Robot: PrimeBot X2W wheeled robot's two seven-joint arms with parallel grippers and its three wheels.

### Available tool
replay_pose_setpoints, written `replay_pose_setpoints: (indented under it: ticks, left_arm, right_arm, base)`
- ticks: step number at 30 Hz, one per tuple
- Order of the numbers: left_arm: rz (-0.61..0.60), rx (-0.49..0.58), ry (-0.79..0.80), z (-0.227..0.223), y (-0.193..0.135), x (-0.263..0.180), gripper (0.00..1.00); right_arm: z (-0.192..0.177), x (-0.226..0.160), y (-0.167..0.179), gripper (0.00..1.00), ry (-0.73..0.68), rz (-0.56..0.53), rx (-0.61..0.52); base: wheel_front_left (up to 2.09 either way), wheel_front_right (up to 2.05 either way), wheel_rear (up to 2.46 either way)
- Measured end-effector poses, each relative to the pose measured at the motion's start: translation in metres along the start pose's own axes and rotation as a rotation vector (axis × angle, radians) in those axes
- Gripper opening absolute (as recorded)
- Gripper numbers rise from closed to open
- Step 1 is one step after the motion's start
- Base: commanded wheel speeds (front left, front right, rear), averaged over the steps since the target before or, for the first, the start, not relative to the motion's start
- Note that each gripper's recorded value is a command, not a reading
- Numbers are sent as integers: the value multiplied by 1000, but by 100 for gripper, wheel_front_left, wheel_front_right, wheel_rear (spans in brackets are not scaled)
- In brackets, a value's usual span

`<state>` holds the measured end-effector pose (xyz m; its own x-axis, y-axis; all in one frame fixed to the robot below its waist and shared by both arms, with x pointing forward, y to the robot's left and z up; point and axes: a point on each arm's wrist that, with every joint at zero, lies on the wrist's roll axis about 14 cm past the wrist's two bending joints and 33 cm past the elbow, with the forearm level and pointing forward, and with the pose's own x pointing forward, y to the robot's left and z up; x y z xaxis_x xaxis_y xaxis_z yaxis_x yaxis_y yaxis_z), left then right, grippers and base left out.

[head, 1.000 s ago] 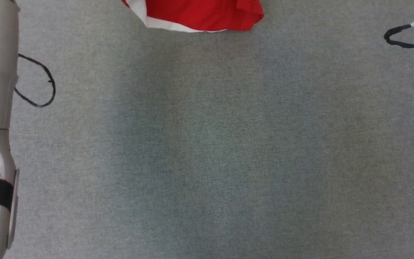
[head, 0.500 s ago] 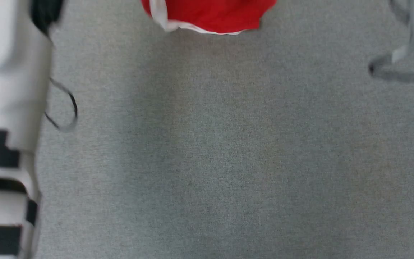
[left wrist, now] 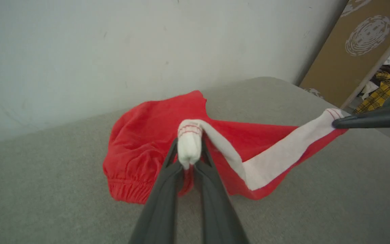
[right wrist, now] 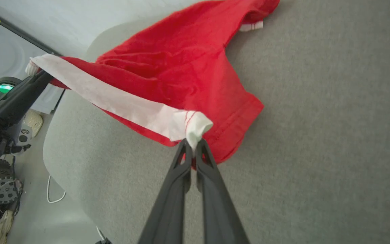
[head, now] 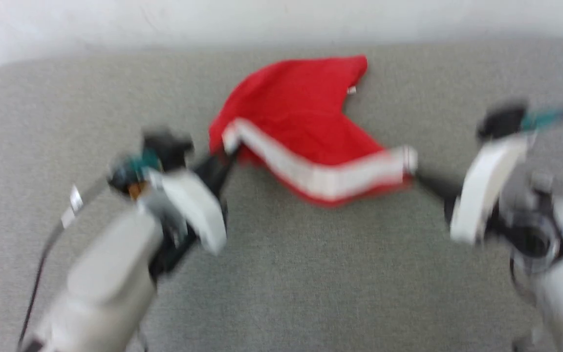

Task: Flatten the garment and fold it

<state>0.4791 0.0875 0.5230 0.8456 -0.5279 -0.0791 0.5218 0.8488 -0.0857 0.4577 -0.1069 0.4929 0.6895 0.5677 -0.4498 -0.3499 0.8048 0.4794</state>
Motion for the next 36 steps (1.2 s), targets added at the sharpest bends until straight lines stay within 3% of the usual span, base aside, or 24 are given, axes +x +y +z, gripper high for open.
replay_pose_setpoints:
  ticks: [8, 18, 22, 28, 36]
  left_arm:
    - [-25, -214, 299, -99, -51, -80, 0]
    - [128, -392, 522, -150, -61, -148, 0]
    - [155, -438, 537, -150, -62, -160, 0]
    - [149, -469, 399, -114, -57, -146, 0]
    - [54, -461, 301, -66, -48, -112, 0]
  right_arm:
    - [-138, -52, -14, 0, 321, -80, 104]
    - [-229, -117, -11, 0, 609, -127, 192]
    - [-228, -125, -8, 0, 611, -135, 192]
    - [-199, -114, 6, 0, 519, -98, 161]
    - [-122, -89, 13, 0, 388, -54, 32]
  base:
    - [0, 0, 0]
    - [0, 0, 0]
    - [0, 0, 0]
    - [0, 0, 0]
    - [0, 0, 0]
